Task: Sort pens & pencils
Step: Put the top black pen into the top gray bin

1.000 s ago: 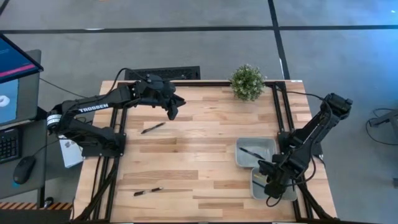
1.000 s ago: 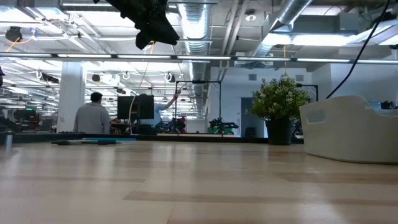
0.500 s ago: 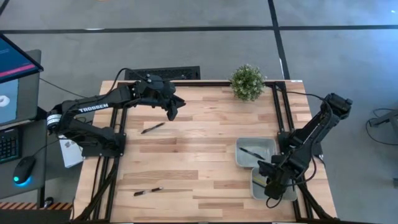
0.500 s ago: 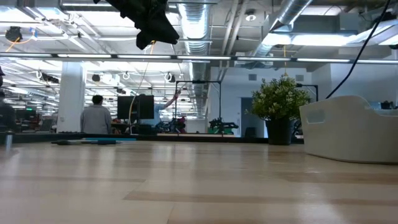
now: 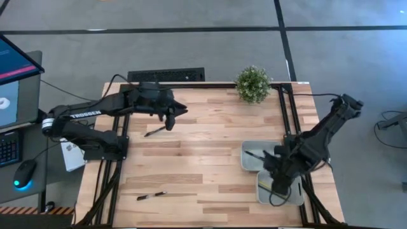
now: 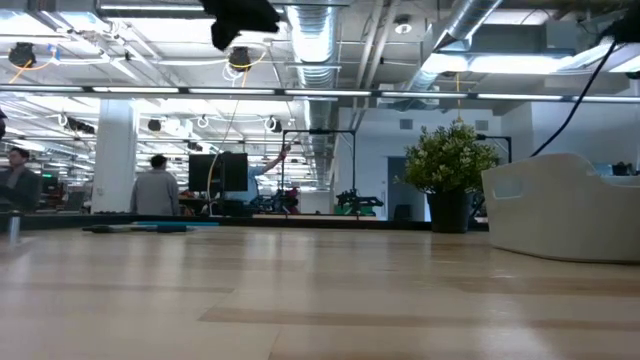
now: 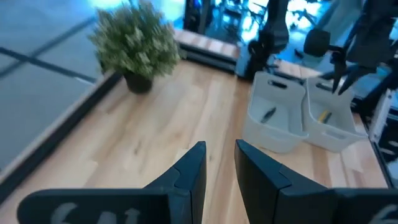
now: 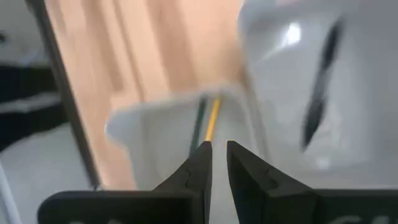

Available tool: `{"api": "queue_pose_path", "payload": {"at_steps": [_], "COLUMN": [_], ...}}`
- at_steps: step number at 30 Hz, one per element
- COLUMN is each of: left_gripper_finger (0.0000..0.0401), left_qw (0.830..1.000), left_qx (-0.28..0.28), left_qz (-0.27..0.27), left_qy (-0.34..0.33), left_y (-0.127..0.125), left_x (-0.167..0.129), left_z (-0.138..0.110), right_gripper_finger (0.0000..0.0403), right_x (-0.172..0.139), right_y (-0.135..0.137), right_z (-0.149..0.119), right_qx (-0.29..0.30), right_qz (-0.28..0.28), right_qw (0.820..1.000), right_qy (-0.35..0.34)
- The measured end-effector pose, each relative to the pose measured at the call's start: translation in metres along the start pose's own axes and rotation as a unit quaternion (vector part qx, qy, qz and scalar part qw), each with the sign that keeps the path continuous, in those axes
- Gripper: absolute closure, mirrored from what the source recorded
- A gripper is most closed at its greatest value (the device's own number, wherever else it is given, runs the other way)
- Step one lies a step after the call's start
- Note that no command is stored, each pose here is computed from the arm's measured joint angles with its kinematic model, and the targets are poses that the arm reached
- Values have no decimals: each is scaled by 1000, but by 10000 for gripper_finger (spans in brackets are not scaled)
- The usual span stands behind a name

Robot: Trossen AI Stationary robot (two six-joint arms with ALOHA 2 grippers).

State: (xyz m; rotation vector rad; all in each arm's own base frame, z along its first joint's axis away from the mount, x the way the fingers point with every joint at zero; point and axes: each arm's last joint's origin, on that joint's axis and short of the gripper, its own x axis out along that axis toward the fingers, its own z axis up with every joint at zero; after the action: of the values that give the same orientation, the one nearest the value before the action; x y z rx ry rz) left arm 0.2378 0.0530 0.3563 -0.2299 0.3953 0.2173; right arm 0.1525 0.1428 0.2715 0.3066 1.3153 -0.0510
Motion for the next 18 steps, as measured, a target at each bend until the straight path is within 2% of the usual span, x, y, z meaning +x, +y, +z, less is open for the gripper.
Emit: {"api": "queue_pose_path", "payload": {"at_steps": [5, 9, 13, 18], "left_gripper_finger": [327, 327, 327, 327], "left_qw": [999, 998, 998, 992], "left_qx": [20, 21, 9, 14], "left_qz": [13, 36, 63, 112], "left_qy": [-35, -35, -7, 53], "left_y": [-13, -15, -12, -5], "left_x": [-30, -52, -65, -72], "left_z": [3, -1, -9, -22], "right_gripper_finger": [331, 331, 331, 331], "right_x": [-23, -35, -45, -49], "right_y": [-14, -28, -49, -83], "right_z": [30, 62, 98, 145], "right_qx": [-23, -32, -28, -23], "right_qz": [-23, -56, -70, -63], "right_qw": [994, 979, 960, 933], "right_qy": [-100, -191, -271, -353]}}
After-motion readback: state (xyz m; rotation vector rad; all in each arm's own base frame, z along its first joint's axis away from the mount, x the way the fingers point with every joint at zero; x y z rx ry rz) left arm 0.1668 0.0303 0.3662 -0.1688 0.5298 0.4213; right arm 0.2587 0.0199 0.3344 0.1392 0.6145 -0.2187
